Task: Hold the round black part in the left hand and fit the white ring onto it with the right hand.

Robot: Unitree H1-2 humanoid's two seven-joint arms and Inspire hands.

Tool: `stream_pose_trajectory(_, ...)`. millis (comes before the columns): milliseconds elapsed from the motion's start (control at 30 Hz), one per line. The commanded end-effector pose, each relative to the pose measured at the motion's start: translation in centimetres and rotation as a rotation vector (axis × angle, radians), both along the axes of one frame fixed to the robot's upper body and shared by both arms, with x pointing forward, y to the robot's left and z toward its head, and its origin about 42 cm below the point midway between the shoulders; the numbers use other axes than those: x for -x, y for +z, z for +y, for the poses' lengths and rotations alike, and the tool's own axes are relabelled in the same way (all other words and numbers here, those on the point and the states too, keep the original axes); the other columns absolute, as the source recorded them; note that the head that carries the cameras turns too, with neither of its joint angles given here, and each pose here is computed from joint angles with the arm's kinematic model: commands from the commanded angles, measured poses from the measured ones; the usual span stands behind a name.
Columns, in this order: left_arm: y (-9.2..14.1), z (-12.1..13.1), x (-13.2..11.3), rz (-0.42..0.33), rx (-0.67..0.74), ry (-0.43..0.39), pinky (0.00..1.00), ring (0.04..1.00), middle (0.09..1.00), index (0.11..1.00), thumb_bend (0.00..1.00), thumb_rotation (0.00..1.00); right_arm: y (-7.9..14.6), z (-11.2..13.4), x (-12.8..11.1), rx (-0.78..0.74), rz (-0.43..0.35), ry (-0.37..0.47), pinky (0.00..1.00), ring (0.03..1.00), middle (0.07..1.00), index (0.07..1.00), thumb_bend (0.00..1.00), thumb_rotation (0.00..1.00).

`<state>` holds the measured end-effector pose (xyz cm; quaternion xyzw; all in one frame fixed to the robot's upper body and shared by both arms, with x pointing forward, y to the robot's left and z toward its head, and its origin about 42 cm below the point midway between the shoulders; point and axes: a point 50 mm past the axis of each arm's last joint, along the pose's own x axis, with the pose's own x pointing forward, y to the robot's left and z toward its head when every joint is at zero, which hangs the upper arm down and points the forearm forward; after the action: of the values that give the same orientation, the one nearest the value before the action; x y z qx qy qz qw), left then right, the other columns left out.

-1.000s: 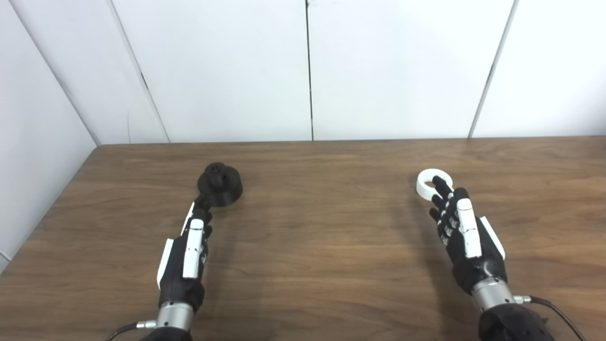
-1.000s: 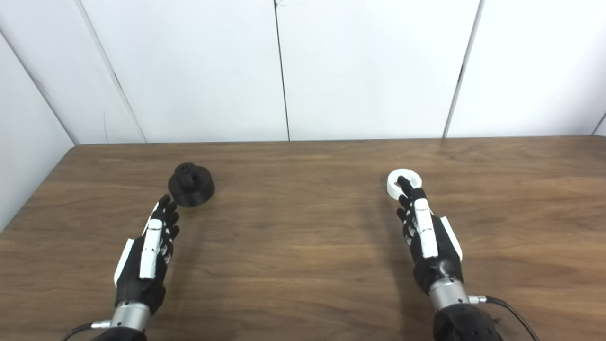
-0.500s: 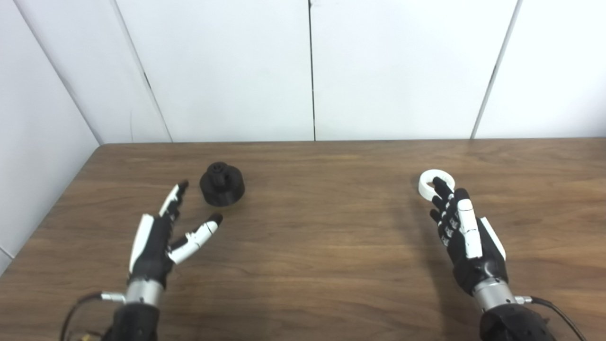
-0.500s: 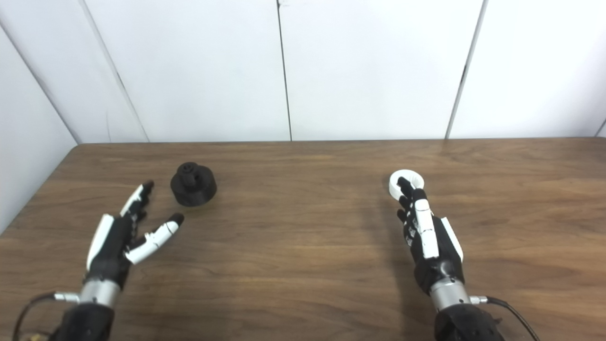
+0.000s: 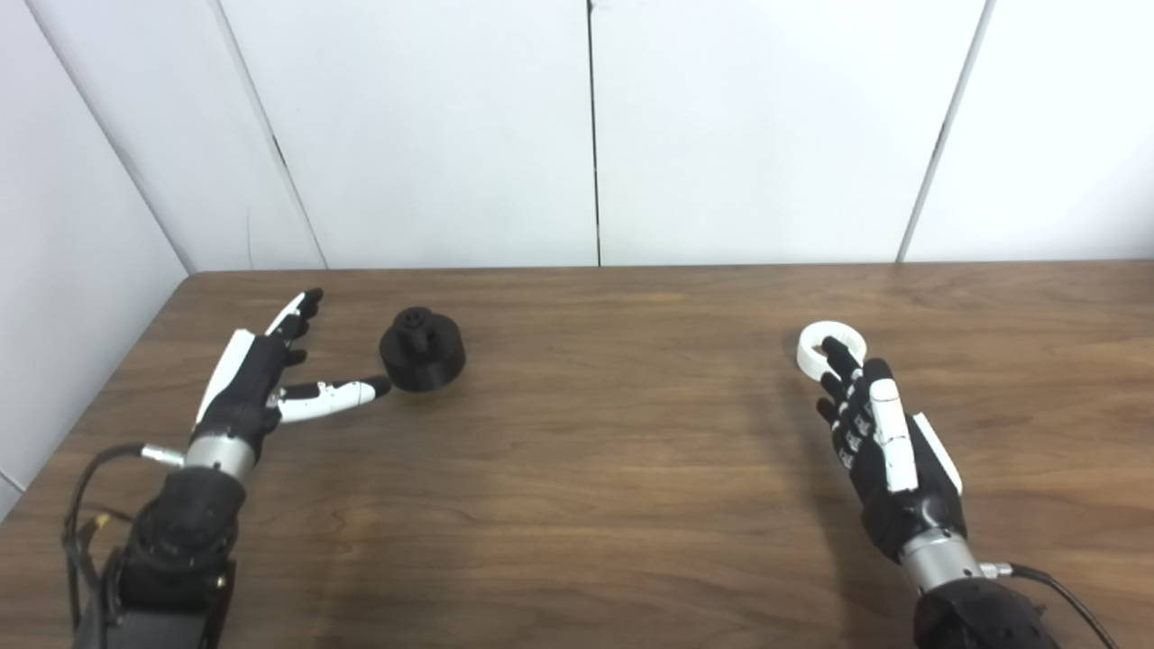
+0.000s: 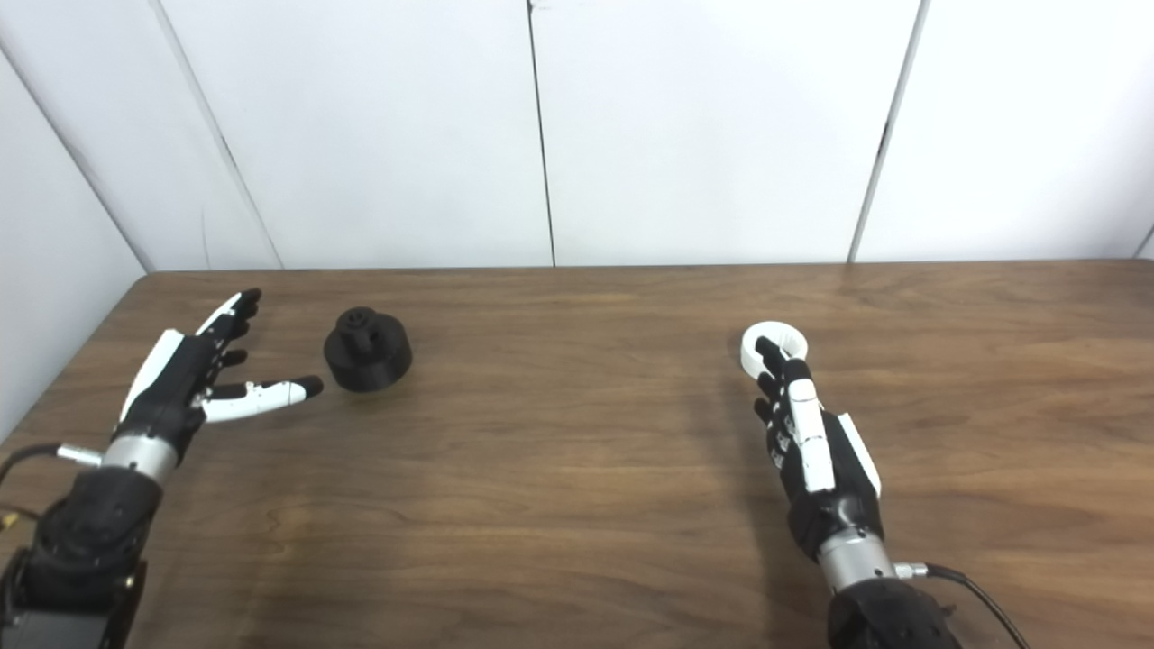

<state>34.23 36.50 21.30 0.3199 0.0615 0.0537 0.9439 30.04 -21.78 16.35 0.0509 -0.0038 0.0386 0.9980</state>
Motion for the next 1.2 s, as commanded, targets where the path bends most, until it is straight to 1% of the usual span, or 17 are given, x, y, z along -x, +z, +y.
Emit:
stream_pose_trajectory(0,2.9,0.7,-1.9,-0.043,-0.083,-0.001,0.97,0.999,0.999,0.973,1.00,0.25,1.8,0.4,-0.4,-0.012,-0.082,0.016,1.00,1.000,0.991,0.934,0.49,1.00)
stream_pose_trajectory(33,3.0,0.8,-2.4,-0.033,-0.089,-0.002,0.95,1.000,1.000,0.976,1.00,0.26,1.7,0.5,-0.4,-0.013,-0.082,0.016,1.00,1.000,0.992,0.936,0.49,1.00)
stream_pose_trajectory(100,3.1,1.2,-3.3,-0.013,-0.084,-0.005,0.96,1.000,0.992,0.977,1.00,0.25,1.7,0.5,-0.4,-0.015,-0.084,0.018,1.00,1.000,0.991,0.935,0.48,1.00)
stream_pose_trajectory(133,3.2,1.4,-3.6,-0.004,-0.070,-0.009,0.87,0.982,0.997,0.983,1.00,0.21,1.7,0.5,-0.5,-0.014,-0.085,0.020,1.00,1.000,0.992,0.938,0.48,1.00)
stream_pose_trajectory(167,3.2,1.5,-4.0,0.005,-0.062,-0.011,0.84,0.969,0.997,0.986,1.00,0.20,1.7,0.5,-0.5,-0.014,-0.086,0.020,1.00,1.000,0.991,0.937,0.48,1.00)
stream_pose_trajectory(267,3.3,2.0,-5.2,0.035,-0.066,-0.010,0.80,0.960,0.992,0.984,1.00,0.18,1.7,0.6,-0.4,-0.014,-0.082,0.012,1.00,1.000,0.987,0.931,0.48,1.00)
stream_pose_trajectory(367,3.4,2.2,-6.1,0.064,-0.093,-0.011,0.86,0.987,1.000,0.983,1.00,0.16,1.7,0.6,-0.4,-0.016,-0.082,0.016,1.00,1.000,0.990,0.932,0.48,1.00)
stream_pose_trajectory(467,3.7,2.5,-6.8,0.098,-0.125,-0.026,0.92,0.999,1.000,0.982,1.00,0.17,1.7,0.5,-0.4,-0.019,-0.083,0.016,1.00,1.000,0.994,0.935,0.47,1.00)
stream_pose_trajectory(600,4.0,2.5,-7.2,0.139,-0.173,-0.053,0.90,0.998,1.000,0.985,1.00,0.22,1.6,0.5,-0.4,-0.011,-0.081,0.011,1.00,1.000,0.991,0.933,0.49,1.00)
stream_pose_trajectory(800,4.1,2.5,-7.4,0.183,-0.211,-0.068,0.88,0.976,0.984,0.959,1.00,0.22,1.6,0.4,-0.4,-0.012,-0.080,0.006,1.00,1.000,0.992,0.934,0.50,1.00)
stream_pose_trajectory(900,4.1,2.6,-7.5,0.208,-0.233,-0.075,0.89,0.986,0.989,0.950,1.00,0.21,1.7,0.3,-0.4,-0.010,-0.085,0.009,1.00,1.000,0.999,0.940,0.50,1.00)
stream_pose_trajectory(1033,4.4,2.7,-7.5,0.244,-0.282,-0.091,0.92,0.996,0.994,0.942,1.00,0.24,1.7,0.3,-0.4,-0.005,-0.084,0.003,1.00,1.000,0.996,0.937,0.49,1.00)
stream_pose_trajectory(1167,4.6,2.5,-7.7,0.265,-0.315,-0.102,0.95,1.000,1.000,0.943,1.00,0.23,1.6,0.3,-0.4,-0.007,-0.080,0.001,1.00,1.000,0.995,0.937,0.50,1.00)
